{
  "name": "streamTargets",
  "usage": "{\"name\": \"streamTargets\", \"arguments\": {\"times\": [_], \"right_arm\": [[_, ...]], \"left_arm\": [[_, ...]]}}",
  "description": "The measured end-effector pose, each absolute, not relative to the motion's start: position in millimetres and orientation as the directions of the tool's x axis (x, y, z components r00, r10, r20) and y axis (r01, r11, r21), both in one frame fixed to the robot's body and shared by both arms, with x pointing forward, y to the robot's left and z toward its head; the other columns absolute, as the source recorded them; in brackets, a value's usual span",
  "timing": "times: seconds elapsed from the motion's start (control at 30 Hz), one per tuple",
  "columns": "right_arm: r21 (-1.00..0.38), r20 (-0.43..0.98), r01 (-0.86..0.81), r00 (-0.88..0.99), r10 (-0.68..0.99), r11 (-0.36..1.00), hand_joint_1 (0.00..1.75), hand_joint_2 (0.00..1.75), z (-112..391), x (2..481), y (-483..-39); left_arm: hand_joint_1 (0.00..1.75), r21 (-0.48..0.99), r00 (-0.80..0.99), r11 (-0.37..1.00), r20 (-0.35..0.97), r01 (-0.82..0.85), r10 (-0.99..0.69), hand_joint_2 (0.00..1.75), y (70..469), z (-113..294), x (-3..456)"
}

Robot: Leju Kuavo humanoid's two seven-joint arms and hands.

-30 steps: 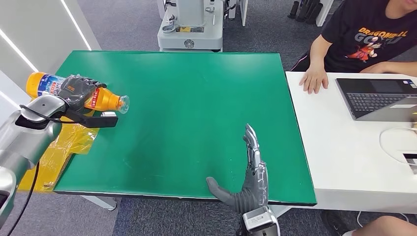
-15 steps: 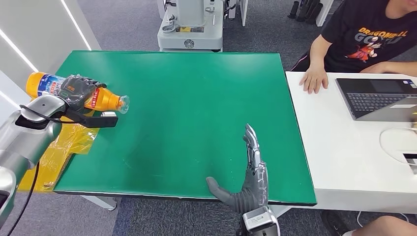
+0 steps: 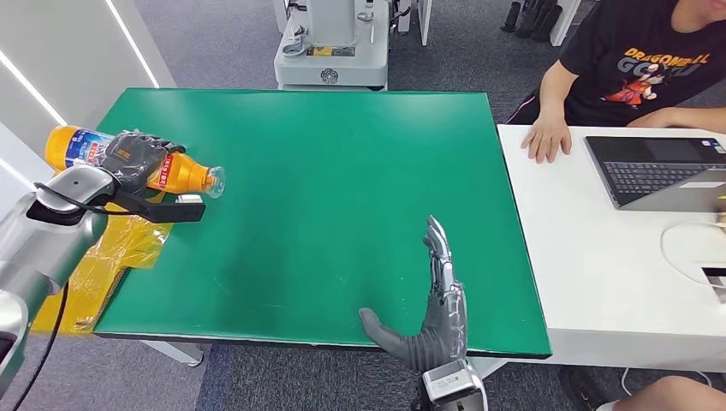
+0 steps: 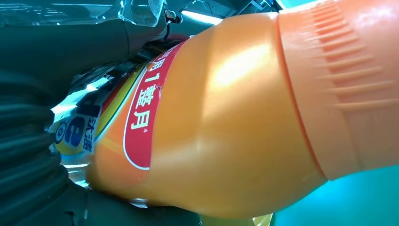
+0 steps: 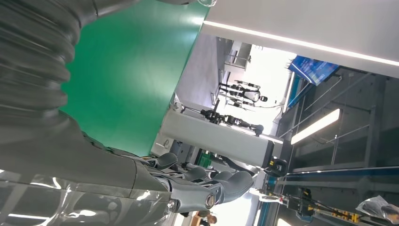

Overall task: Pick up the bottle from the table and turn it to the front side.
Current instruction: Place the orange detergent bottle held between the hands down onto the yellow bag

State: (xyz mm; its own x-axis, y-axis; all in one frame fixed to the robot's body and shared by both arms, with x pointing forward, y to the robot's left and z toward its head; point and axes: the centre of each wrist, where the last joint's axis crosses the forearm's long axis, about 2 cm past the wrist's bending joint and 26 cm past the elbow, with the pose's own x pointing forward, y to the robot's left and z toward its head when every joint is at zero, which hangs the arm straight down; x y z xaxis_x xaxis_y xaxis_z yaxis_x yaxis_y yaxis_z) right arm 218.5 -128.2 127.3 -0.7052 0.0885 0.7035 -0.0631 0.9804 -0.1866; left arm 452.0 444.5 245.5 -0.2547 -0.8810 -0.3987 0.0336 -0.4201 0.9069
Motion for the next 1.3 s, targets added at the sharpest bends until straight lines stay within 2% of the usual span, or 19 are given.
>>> {"name": "streamTargets", "arguments": {"times": [1.3], "right_arm": [[-0.187,0.704,-0.063,-0.705,0.088,0.98,0.0,1.75,127.3,218.5,-128.2]], "left_arm": [[1.75,0.907,-0.255,-0.42,-0.399,0.034,-0.881,1.75,444.5,245.5,452.0]]}}
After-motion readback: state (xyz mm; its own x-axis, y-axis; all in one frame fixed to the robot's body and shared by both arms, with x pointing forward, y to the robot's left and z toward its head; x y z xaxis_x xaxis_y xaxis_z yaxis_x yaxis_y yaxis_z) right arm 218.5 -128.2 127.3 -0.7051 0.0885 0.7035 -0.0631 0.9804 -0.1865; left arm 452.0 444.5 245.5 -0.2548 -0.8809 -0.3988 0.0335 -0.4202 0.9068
